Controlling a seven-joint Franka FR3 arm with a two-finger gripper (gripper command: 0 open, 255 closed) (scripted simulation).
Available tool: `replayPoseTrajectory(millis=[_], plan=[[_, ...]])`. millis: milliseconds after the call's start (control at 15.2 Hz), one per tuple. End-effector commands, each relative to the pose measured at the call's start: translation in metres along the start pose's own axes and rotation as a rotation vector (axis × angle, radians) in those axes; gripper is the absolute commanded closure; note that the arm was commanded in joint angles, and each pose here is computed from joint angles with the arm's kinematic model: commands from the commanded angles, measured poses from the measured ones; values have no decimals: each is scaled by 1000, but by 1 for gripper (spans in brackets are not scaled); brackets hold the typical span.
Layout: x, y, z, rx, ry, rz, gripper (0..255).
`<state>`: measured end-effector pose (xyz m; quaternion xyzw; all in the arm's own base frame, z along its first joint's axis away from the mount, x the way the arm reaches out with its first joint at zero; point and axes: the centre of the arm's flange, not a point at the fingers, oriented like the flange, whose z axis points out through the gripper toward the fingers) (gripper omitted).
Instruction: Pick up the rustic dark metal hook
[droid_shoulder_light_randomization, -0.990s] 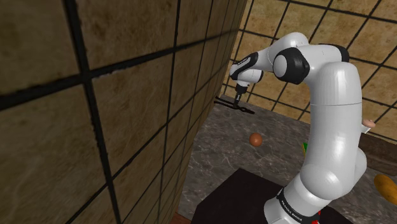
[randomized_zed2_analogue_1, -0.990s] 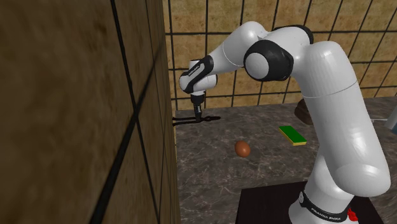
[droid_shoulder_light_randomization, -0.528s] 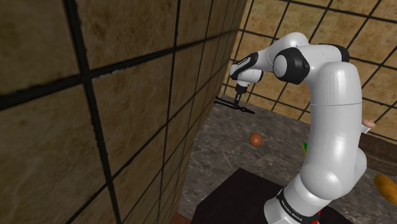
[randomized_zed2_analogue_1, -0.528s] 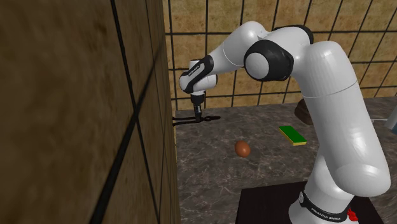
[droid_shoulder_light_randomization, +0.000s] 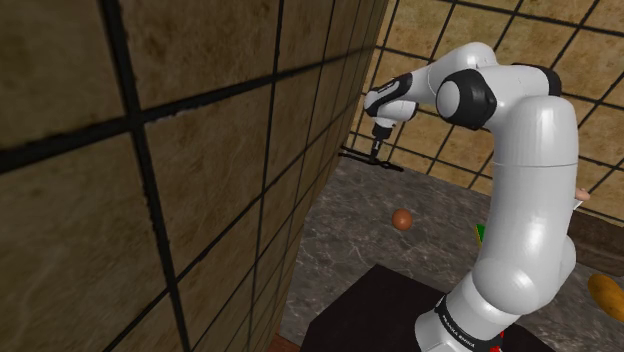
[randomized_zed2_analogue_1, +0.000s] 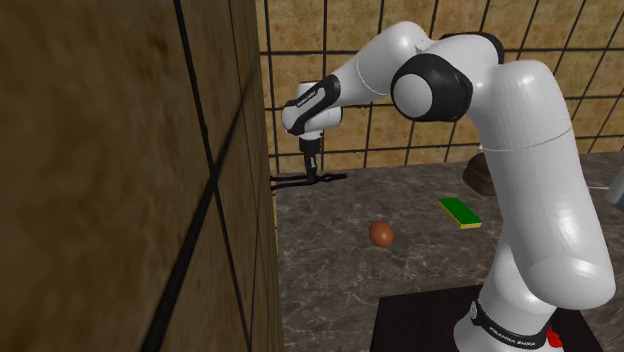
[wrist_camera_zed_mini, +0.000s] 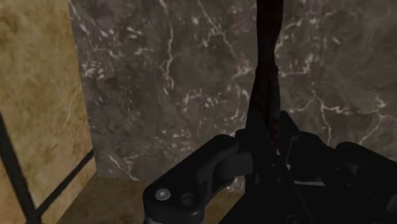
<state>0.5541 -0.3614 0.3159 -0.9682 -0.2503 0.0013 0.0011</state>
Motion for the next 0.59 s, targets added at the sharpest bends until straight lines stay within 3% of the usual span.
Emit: replayPoseTrajectory(millis=[0, 528], plan=[[0, 1, -11, 0, 0, 0, 255], [0, 1, -44, 0, 0, 0, 255]])
